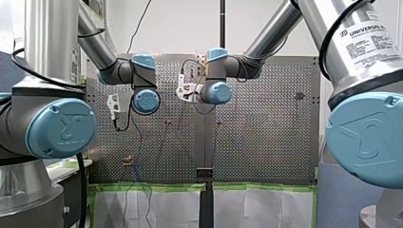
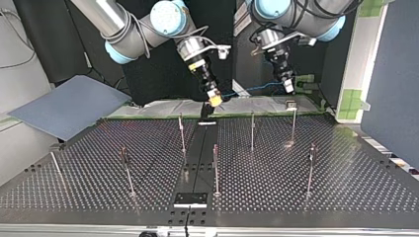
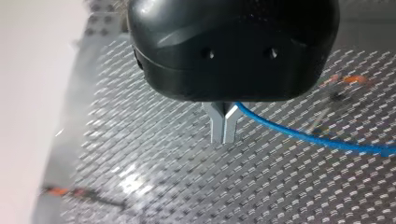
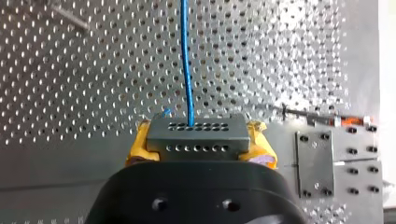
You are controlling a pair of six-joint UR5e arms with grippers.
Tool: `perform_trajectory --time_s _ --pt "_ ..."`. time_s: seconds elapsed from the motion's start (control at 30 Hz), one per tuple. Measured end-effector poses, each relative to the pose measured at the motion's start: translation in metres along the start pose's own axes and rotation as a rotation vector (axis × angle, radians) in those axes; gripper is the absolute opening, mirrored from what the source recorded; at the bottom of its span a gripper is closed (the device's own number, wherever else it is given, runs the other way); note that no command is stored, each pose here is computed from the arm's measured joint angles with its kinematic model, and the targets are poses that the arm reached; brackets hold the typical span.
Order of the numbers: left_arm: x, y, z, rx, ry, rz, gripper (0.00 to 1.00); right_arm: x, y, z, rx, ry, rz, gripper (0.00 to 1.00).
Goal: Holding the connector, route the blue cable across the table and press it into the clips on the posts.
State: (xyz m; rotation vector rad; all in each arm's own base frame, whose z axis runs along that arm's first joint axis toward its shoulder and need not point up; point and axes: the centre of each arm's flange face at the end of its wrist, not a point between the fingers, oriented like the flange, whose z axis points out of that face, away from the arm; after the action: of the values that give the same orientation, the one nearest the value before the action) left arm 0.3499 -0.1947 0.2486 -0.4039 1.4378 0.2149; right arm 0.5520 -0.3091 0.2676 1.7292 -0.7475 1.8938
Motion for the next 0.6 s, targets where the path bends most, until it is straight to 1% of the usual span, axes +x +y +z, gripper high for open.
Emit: perform_trajectory --time_s 0.1,0.23,0.37,0.5,0.6 --pt "-0.017 0.001 0.006 -0.023 -0.017 -0.037 0.0 0.0 -0.003 0.008 0.007 0.004 0.001 0.0" --pt "-0.039 -0.001 0.012 -0.036 -0.04 -0.067 0.0 -0.002 -0.006 0.017 0.016 -0.001 0.001 0.0" --pt "-0.053 -0.003 0.017 -0.04 -0.052 -0.076 0.0 0.007 -0.009 0.026 0.029 0.004 0.006 0.0" --pt "-0.061 -0.007 0.023 -0.027 -0.058 -0.079 0.0 0.02 -0.016 0.034 0.053 0.004 0.008 0.0" --pt "-0.066 -0.008 0.028 -0.026 -0.059 -0.079 0.0 0.029 -0.019 0.038 0.061 0.002 0.009 0.0"
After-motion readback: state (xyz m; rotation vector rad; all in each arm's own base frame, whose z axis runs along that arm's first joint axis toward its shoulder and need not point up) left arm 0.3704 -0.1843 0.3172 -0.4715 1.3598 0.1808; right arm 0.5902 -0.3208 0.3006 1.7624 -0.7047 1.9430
